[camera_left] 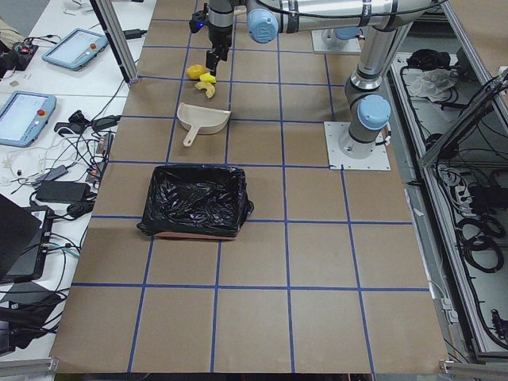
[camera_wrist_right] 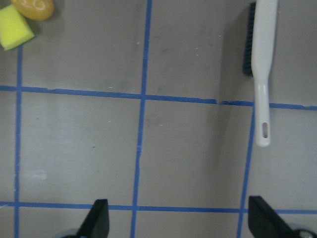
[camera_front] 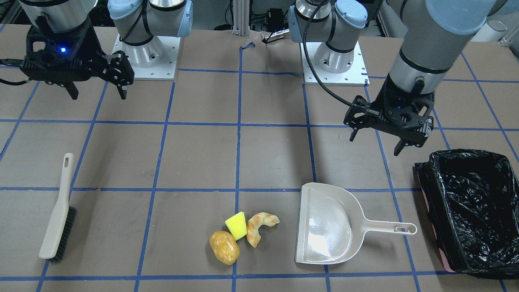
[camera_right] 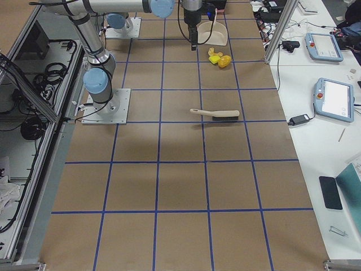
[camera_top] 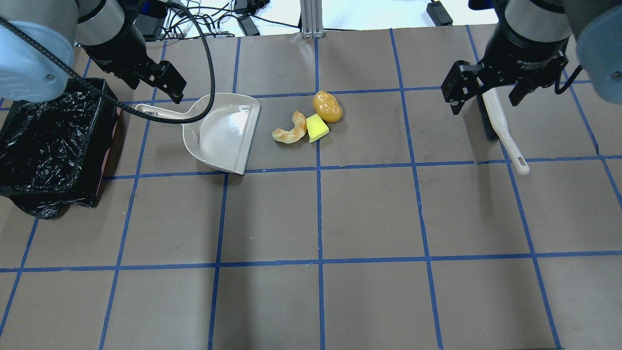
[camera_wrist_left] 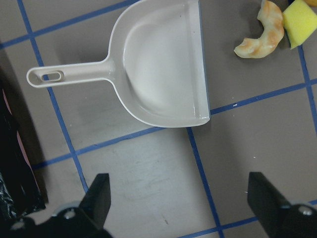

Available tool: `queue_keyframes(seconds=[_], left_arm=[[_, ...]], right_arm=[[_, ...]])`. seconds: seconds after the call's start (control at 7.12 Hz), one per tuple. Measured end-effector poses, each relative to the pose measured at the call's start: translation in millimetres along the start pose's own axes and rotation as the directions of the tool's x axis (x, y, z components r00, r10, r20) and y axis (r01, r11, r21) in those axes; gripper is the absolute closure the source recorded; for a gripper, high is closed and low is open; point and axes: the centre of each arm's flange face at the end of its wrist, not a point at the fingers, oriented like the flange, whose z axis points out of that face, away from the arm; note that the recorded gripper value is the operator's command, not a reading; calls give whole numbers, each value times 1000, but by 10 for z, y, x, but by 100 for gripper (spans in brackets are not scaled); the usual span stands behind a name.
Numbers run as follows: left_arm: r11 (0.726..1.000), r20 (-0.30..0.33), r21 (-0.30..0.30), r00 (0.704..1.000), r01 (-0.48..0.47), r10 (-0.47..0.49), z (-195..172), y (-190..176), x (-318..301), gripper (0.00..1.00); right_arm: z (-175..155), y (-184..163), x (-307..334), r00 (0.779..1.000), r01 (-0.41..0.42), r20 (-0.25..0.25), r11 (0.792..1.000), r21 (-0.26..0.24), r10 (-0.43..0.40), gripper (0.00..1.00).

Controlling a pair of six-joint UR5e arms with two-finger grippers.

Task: Sweep and dump trash into bin
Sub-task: 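Grasp the white dustpan handle with the left gripper while the right grasps the brush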

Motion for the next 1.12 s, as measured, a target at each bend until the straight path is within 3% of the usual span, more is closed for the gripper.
queue_keyframes(seconds=[0.14,0.28,0.42,0.56,0.7,0.84,0.98,1.12], left_arm=[[993,-5,-8,993,-114,114,115,99,-314,0],[967,-17,-20,967,-254,254,241,175,-580,0],[908,-29,-23,908,-418,417,389,169,-760,0],[829,-30,-23,829,-559,558,557,99,-890,0],[769,-36,-34,769,-639,638,760,27,-996,0],[734,-53,-55,736,-677,675,969,-28,-1078,0],[679,-57,-68,682,-731,729,1155,-107,-1155,0],[607,-40,-66,610,-792,791,1274,-199,-1213,0]], right_arm=[[162,-63,287,998,-49,-38,998,-26,48,1],[361,-129,619,994,-98,-56,994,-41,96,1],[622,-166,892,993,-106,-64,993,-60,102,1],[890,-166,1084,995,-90,-58,993,-80,86,2],[1127,-160,1254,996,-88,-36,992,-93,85,2],[1325,-168,1407,996,-86,2,991,-106,86,2],[1542,-198,1558,996,-69,41,990,-127,75,2],[1773,-255,1674,997,-33,65,989,-146,43,2]])
